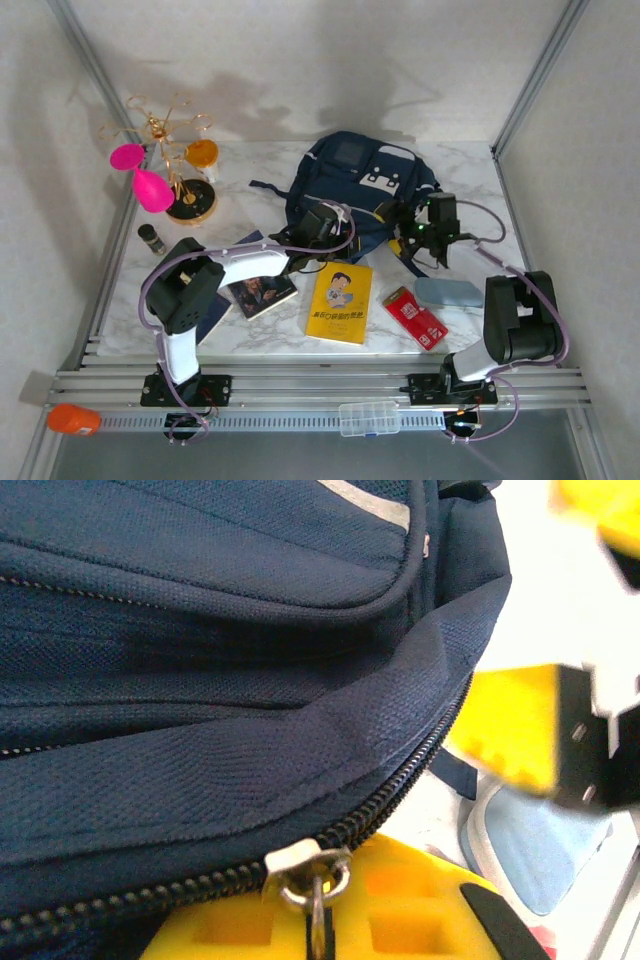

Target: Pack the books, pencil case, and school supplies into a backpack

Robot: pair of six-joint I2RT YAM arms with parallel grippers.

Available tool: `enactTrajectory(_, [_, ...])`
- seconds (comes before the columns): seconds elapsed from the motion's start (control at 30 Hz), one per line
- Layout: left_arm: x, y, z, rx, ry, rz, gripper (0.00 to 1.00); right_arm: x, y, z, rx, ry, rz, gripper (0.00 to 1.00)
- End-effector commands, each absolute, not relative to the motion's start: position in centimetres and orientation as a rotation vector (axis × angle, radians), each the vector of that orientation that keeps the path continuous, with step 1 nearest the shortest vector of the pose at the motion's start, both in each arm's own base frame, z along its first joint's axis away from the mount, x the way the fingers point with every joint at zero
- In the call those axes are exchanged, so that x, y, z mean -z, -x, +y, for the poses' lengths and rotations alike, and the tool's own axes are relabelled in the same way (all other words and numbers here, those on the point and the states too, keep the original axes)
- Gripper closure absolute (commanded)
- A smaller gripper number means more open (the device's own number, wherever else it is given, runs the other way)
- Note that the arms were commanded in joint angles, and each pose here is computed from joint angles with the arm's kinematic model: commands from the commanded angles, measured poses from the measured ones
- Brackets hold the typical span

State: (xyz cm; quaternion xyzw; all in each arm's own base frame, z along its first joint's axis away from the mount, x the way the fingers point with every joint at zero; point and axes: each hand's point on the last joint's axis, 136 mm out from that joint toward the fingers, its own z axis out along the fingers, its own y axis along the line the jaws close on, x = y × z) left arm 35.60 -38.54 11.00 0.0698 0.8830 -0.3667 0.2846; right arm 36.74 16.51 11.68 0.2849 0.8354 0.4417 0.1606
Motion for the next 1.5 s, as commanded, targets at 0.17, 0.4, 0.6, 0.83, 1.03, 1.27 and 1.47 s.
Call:
enactTrajectory(0.17, [-14.4,-36.1,-41.2,1.051,-0.232,2.278,1.0,-12.6,-40.8,18.3,-1.277,-0.979,2.165,0.17])
enactTrajectory(0.4, [-15.9,-35.7,-41.0,1.099,-0.249,2.267,1.0,-13.7,-42.5,18.8,-1.147,-0.715,2.229,0.72])
enactTrajectory(0.6, [-15.0,-34.9,-36.5,0.977,-0.251,2.326,1.0,-14.0,-42.3,15.6,-1.098,-0.467,2.3,0.94])
enactTrajectory(0.83, [-9.5,-34.5,-29.8,0.8,-0.179,2.474,1.0,-13.0,-44.4,11.3,-1.163,-0.396,2.34,0.98])
enactTrajectory(1.03, [-10.0,-35.0,-30.7,0.884,-0.156,2.446,1.0,-13.6,-45.4,9.9,-0.946,-0.421,2.364,0.6])
enactTrajectory(1.27, [-13.6,-35.8,-34.0,0.969,-0.142,2.319,1.0,-12.7,-41.3,9.4,-0.773,-0.676,2.443,0.16])
enactTrajectory(1.47, [-14.5,-35.5,-35.4,0.997,-0.14,2.281,1.0,-14.0,-37.1,10.5,-0.799,-0.837,2.34,0.01])
